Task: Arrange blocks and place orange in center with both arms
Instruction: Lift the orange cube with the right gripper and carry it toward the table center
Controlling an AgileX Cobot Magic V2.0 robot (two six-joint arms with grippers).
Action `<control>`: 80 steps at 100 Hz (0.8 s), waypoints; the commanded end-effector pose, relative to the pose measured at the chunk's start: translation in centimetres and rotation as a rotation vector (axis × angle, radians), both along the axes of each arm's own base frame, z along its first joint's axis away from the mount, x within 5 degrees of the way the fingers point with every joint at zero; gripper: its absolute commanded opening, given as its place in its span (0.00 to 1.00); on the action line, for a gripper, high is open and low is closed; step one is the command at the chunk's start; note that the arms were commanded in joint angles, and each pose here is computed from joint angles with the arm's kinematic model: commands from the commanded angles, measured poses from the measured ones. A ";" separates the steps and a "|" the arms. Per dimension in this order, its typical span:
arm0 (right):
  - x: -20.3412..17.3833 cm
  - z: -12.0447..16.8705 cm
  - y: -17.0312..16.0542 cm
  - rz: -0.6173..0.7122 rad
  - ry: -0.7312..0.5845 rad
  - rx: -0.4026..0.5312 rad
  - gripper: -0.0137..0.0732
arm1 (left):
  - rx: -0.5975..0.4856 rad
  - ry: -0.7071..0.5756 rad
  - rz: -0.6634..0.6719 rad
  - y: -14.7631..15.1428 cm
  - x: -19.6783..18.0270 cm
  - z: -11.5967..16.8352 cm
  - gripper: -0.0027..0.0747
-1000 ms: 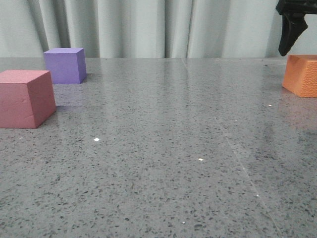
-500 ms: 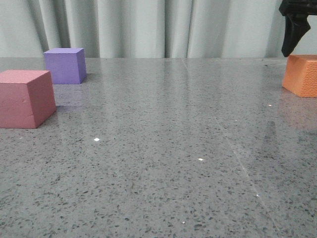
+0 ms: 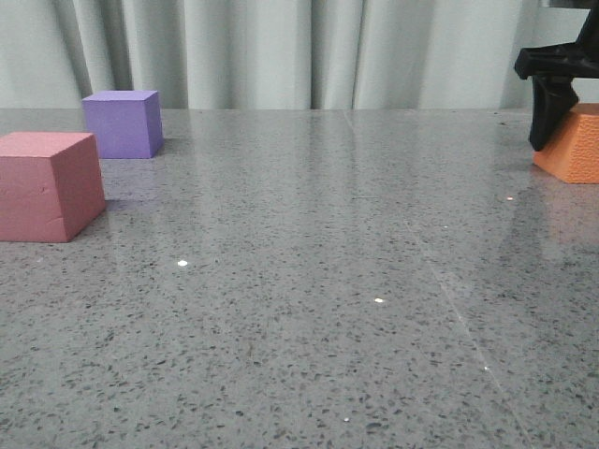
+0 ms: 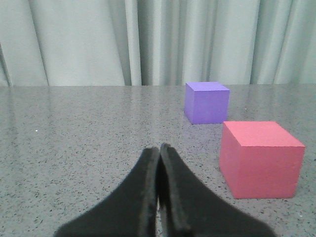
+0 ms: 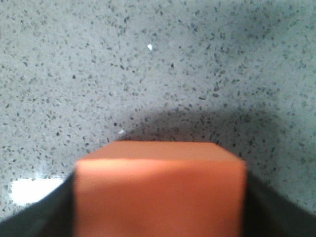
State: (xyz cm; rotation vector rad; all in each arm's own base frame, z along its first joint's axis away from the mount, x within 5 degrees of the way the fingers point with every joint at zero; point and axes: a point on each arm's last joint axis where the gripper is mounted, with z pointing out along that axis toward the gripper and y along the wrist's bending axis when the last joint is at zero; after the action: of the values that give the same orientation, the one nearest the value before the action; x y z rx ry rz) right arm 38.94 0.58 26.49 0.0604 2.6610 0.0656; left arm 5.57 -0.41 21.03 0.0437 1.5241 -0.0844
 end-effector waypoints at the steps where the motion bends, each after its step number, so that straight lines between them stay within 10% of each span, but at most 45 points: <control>1: -0.2 2.9 -0.3 -0.006 -0.102 0.000 0.55 | -0.018 -0.050 -0.016 -0.1 -0.1 -1.0 0.01; 25: -0.3 2.8 -0.3 -0.005 -0.085 0.000 0.22 | -0.018 -0.050 -0.016 -0.1 -0.1 -1.0 0.01; 80: -1.4 8.5 4.7 0.043 -0.063 0.078 0.21 | -0.018 -0.050 -0.016 -0.1 -0.1 -1.0 0.01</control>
State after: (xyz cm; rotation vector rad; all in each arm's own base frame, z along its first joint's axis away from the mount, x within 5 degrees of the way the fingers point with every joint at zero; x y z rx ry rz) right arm 38.67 3.45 30.62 0.0442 2.7154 0.1232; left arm 5.57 -0.41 21.03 0.0437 1.5241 -0.0844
